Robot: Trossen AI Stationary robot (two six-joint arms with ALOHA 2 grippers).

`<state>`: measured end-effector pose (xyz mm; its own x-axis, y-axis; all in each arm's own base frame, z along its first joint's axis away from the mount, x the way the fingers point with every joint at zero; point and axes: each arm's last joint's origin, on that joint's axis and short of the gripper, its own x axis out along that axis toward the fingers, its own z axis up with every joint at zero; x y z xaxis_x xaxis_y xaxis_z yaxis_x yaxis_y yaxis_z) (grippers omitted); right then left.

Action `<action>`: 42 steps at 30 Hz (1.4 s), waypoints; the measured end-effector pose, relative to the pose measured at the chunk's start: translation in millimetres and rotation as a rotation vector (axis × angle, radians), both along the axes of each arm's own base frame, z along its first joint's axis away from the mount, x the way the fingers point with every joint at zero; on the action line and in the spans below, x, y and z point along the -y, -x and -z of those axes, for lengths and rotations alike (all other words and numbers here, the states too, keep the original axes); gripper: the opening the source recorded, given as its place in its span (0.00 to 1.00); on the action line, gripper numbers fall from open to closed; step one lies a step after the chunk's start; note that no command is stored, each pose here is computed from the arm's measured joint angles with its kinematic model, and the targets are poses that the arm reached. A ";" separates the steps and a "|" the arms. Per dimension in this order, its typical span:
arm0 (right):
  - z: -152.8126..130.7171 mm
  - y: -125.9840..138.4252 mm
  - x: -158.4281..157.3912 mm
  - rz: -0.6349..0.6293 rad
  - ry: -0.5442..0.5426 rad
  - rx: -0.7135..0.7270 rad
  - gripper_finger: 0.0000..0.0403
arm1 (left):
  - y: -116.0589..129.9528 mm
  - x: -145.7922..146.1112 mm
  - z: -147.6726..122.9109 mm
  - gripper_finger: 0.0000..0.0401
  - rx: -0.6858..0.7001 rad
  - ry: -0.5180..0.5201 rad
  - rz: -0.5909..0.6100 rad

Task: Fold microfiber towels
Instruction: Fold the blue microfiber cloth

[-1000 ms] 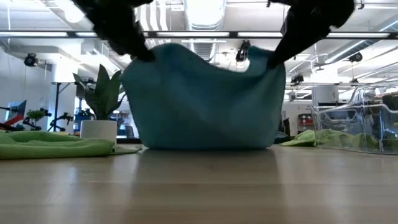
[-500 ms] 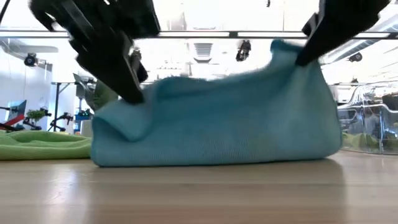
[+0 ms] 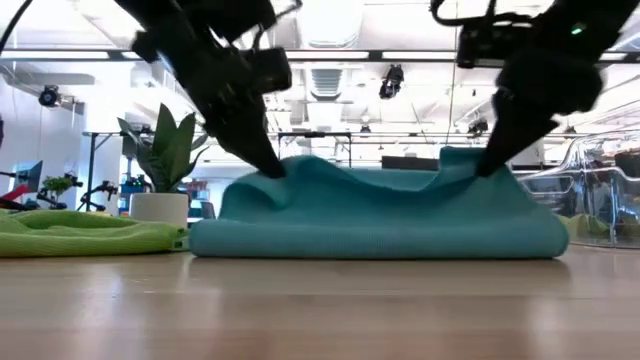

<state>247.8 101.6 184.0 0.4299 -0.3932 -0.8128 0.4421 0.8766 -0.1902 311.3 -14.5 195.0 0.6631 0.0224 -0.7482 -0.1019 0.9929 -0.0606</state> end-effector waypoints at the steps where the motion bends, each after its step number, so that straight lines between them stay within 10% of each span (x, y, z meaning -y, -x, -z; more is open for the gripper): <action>1: -0.2 -1.3 4.0 0.017 0.011 0.006 0.02 | -0.7 -5.3 1.8 0.00 -0.007 -0.003 -0.007; 21: 41.9 -13.7 41.5 0.067 0.072 -0.039 0.03 | -11.0 -26.1 20.6 0.00 0.002 -0.022 -0.018; 30: 45.1 -9.0 43.8 0.123 0.097 -0.069 0.18 | -13.7 -29.0 40.0 0.08 -0.074 -0.089 -0.083; 42: 17.5 -6.4 51.5 0.164 0.081 -0.032 0.40 | 15.4 -27.2 -31.9 0.28 0.127 -0.103 -0.109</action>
